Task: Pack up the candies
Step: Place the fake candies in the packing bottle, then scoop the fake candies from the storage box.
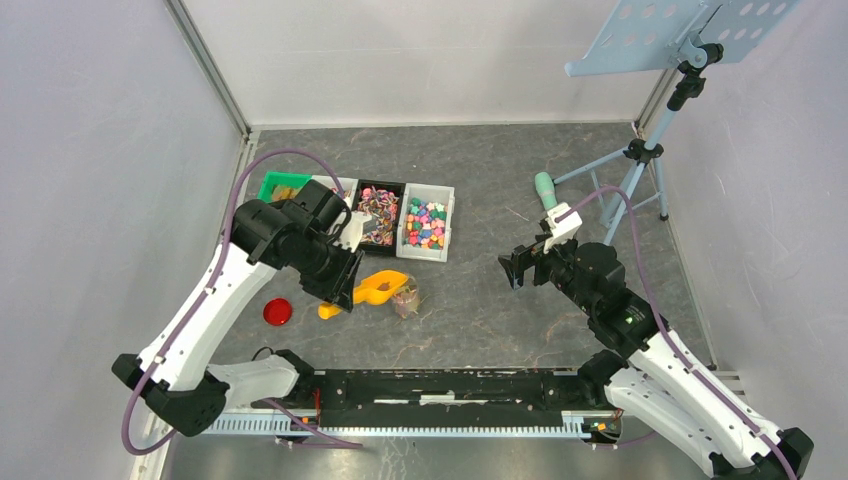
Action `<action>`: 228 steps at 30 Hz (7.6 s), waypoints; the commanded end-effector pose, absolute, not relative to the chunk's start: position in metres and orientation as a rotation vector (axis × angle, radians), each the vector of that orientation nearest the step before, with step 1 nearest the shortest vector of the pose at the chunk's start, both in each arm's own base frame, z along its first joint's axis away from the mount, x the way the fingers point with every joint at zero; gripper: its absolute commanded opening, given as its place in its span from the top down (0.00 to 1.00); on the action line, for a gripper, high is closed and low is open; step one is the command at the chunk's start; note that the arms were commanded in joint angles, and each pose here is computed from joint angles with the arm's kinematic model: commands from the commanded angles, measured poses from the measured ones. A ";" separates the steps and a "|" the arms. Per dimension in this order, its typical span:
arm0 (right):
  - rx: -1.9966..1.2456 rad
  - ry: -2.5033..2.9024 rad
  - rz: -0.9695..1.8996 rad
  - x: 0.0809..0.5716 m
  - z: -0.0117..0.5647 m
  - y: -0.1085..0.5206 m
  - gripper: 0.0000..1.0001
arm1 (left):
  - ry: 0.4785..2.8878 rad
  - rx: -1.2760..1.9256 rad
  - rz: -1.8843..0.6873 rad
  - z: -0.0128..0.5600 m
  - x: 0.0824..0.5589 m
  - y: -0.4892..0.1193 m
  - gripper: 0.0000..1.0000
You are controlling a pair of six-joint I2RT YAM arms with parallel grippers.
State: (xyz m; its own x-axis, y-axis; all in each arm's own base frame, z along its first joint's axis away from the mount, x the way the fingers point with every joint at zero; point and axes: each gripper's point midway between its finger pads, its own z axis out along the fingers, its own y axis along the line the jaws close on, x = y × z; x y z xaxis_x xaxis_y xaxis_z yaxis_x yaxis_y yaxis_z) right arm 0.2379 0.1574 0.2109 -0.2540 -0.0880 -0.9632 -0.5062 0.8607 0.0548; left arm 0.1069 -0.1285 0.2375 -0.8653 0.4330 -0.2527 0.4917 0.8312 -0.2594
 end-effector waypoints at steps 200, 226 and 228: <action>-0.546 1.712 0.419 0.204 0.293 0.175 0.02 | 2.755 -0.093 0.368 0.216 0.313 0.091 0.98; -0.638 1.736 0.510 0.201 0.293 0.203 0.02 | 2.900 -0.079 0.379 0.174 0.323 0.095 0.98; -0.632 1.730 0.516 0.202 0.295 0.204 0.02 | 2.881 -0.087 0.376 0.172 0.329 0.096 0.98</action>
State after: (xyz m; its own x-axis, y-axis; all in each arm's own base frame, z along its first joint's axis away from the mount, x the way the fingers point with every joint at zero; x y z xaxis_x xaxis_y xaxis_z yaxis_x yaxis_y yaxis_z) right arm 0.1986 0.2004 0.2719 -0.2300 -0.1998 -0.9524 -0.6547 0.7559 -0.0005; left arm 0.3197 0.0841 0.1684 -0.9728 -0.0697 -0.2210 -0.1145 0.9737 0.1970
